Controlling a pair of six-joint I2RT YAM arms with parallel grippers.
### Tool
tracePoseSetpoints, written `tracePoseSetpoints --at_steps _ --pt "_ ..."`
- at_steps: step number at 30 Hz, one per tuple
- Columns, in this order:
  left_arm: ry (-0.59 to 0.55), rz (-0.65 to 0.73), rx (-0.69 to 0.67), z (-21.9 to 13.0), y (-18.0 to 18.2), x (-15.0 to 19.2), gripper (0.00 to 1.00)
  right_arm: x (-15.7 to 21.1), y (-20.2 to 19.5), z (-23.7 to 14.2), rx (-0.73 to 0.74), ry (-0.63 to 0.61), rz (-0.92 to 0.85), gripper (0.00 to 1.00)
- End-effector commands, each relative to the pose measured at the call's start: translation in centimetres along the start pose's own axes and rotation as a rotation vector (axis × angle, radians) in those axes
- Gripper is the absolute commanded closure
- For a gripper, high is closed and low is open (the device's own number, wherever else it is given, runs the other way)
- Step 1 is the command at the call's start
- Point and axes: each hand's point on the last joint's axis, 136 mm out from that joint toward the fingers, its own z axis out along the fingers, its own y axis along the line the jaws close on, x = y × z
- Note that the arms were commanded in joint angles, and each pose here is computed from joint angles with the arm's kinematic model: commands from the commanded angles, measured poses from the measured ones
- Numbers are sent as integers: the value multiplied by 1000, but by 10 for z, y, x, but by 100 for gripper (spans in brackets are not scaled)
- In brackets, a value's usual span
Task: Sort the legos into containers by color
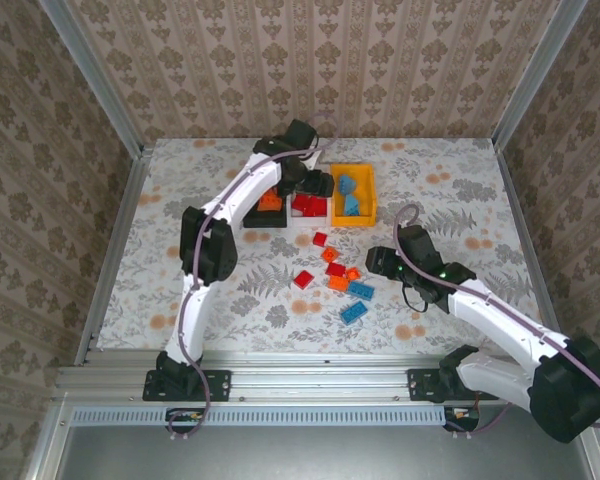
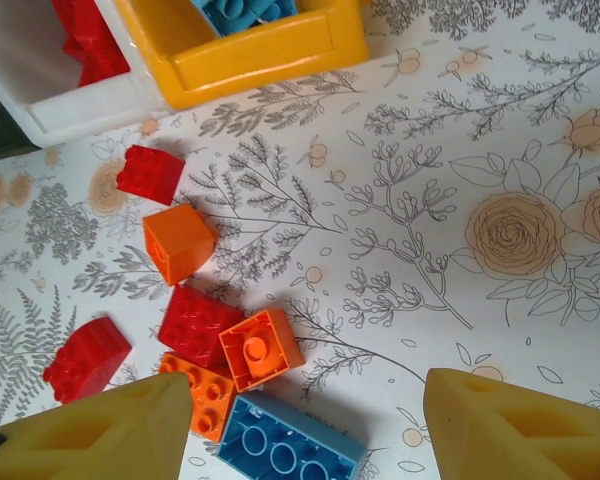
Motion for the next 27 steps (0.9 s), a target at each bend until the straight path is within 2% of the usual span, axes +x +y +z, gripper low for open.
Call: tracePoseSetpoints --at_steps 1,3,5,8,12,17,19,27 --pt "-94 95 -1 -67 -28 10 21 -7 5 -10 -11 -11 -5 36" --pt "-131 117 -36 -72 -26 38 14 -5 3 -9 -6 -9 -5 36" --pt "-201 149 -57 -78 -30 65 2 -2 1 -6 -4 -5 -6 36" --pt "-238 167 -97 -66 -20 116 0 2 -1 0 7 6 -13 36" --pt "-72 95 -50 -34 -8 172 0 -1 -2 6 33 10 -31 36" --pt "49 226 -111 -7 -13 201 11 -1 -4 12 48 13 -29 35" --pt "92 243 -141 3 -7 204 18 3 -6 14 52 25 -27 35" --pt "179 241 -99 30 -9 213 26 4 -13 4 80 18 -48 35"
